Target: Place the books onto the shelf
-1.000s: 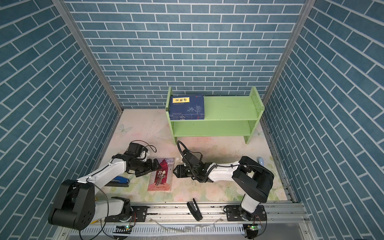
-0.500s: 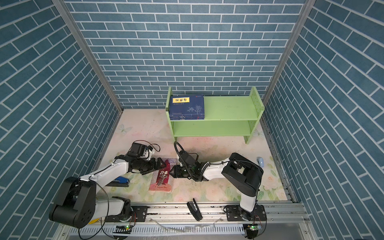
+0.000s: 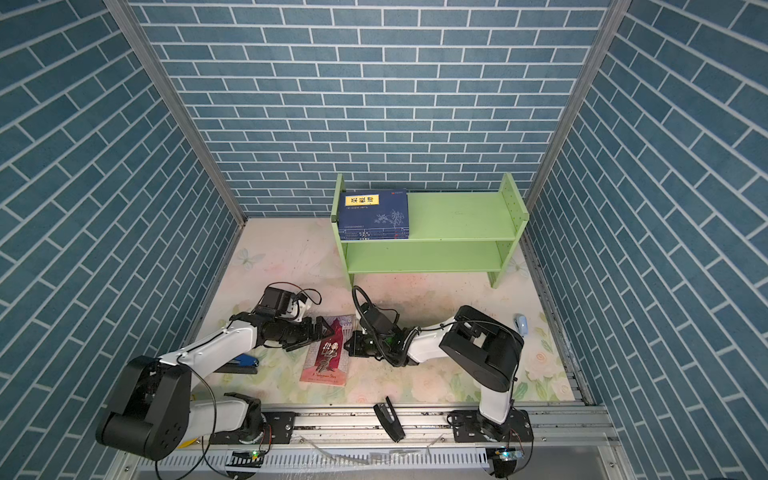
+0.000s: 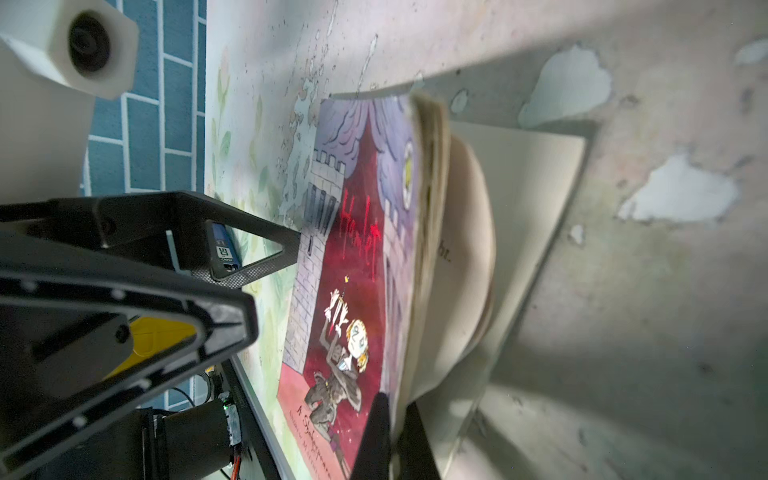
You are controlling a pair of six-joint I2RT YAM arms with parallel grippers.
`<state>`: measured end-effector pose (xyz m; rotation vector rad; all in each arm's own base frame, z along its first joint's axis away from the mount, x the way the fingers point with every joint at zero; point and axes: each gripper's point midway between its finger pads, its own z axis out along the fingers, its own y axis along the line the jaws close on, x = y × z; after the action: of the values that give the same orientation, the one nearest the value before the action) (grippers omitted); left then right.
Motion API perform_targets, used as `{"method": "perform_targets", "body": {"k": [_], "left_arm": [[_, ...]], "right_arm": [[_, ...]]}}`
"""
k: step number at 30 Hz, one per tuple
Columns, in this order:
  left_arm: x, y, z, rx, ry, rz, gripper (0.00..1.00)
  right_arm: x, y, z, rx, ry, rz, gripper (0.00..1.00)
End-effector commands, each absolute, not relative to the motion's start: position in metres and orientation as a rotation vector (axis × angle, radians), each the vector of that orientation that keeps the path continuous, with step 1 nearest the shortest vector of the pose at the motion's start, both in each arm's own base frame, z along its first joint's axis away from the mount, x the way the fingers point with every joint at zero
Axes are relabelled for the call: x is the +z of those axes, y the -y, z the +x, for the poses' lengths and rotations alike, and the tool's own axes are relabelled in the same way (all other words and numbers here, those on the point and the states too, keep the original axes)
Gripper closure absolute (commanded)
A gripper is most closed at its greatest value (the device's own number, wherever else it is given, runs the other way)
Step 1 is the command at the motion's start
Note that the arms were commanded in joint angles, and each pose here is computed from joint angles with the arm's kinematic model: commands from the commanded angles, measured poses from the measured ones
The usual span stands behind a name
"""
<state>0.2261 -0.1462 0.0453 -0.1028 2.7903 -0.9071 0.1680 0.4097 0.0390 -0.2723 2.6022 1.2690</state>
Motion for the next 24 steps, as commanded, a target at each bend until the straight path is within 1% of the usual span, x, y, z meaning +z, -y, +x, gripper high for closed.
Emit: {"method": "perform_targets", "body": {"k": [1,7,11,14,19,22,24], "left_arm": [[0.065,0.144,0.227,-0.873,-2.762,-0.023,0.00],[0.131,0.137,0.252,-0.832,-2.573,0.118,0.00],[0.157,0.145,0.251,-0.946,-2.509,0.175,0.01],[0.172,0.154,0.248,-1.046,-2.457,0.213,0.03],[0.185,0.166,0.238,-1.183,-2.381,0.264,0.11],[0.192,0.173,0.229,-1.272,-2.349,0.296,0.11],[0.201,0.180,0.222,-1.371,-2.312,0.319,0.11]], "right_arm": [[0.063,-0.409,0.166,1.327,-2.523,-0.289,1.00],[0.097,-0.393,0.153,1.358,-2.461,-0.409,1.00],[0.122,-0.377,0.147,1.313,-2.432,-0.490,1.00],[0.139,-0.361,0.149,1.283,-2.407,-0.497,1.00],[0.168,-0.341,0.153,1.312,-2.332,-0.483,1.00],[0.180,-0.333,0.153,1.310,-2.312,-0.495,1.00],[0.188,-0.329,0.154,1.311,-2.296,-0.502,1.00]]}}
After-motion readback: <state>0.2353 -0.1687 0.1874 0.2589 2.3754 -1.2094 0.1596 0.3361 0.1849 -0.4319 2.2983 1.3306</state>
